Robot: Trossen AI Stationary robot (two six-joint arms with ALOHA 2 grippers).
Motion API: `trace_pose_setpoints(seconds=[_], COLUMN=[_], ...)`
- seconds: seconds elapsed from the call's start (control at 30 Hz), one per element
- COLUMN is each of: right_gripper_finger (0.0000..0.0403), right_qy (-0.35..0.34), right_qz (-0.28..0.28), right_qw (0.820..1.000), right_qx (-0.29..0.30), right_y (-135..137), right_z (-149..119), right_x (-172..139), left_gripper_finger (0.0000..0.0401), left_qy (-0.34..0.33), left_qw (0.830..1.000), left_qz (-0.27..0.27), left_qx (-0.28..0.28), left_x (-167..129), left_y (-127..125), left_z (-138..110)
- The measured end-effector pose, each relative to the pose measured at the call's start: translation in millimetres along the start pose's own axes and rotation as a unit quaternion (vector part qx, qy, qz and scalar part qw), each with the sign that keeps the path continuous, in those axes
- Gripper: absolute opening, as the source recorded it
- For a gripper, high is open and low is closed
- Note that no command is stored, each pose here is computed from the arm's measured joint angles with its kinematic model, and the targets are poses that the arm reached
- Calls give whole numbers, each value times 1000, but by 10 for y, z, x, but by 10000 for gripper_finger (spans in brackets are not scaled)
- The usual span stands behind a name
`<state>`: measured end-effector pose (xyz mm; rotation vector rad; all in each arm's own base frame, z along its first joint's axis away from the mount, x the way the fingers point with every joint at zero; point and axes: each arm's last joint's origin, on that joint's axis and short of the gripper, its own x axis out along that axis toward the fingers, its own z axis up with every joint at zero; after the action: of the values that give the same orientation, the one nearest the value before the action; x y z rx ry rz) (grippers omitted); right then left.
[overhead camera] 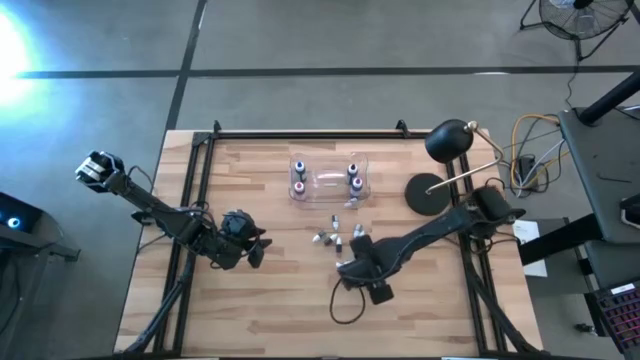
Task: Pick & Place food coloring
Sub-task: Put the small red food coloring bottle into the transparent bin
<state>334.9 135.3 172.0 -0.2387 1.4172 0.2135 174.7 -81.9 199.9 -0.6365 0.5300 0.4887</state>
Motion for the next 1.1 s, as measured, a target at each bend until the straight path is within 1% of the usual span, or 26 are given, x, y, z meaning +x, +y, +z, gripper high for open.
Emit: trace_pose_setpoints(seconds=[0.13, 0.27, 0.37, 0.47, 0.57, 0.63, 0.7, 0.97, 1.1], right_gripper_finger=[187, 187, 187, 187, 187, 187, 187, 187, 185], right_qy=[-46, -43, -26, -23, -39, -44, -34, 7, 11], right_qz=[5, 9, 11, 17, 35, 41, 37, 8, 4], right_qw=[998, 989, 973, 949, 929, 920, 915, 915, 907], right_qx=[52, 138, 230, 314, 367, 388, 400, 404, 420], right_y=[-20, -41, -43, -11, 51, 88, 108, 123, 126], right_z=[-47, -238, -377, -448, -446, -452, -475, -558, -550], right_x=[-306, -377, -295, -214, -152, -105, -30, 228, 272], left_gripper_finger=[184, 184, 184, 184, 184, 184, 184, 184, 184], left_qy=[-11, -19, -21, -22, -22, -22, -23, -25, -26], left_qw=[1000, 1000, 1000, 1000, 1000, 1000, 1000, 999, 999], left_qz=[5, 10, 12, 11, 11, 11, 12, 14, 14], left_qx=[1, 9, 17, 16, 15, 16, 16, 16, 15], left_x=[2, 5, 5, 5, 5, 5, 5, 7, 8], left_y=[4, 9, 11, 9, 8, 9, 10, 12, 12], left_z=[9, 17, 19, 20, 20, 20, 20, 23, 24])
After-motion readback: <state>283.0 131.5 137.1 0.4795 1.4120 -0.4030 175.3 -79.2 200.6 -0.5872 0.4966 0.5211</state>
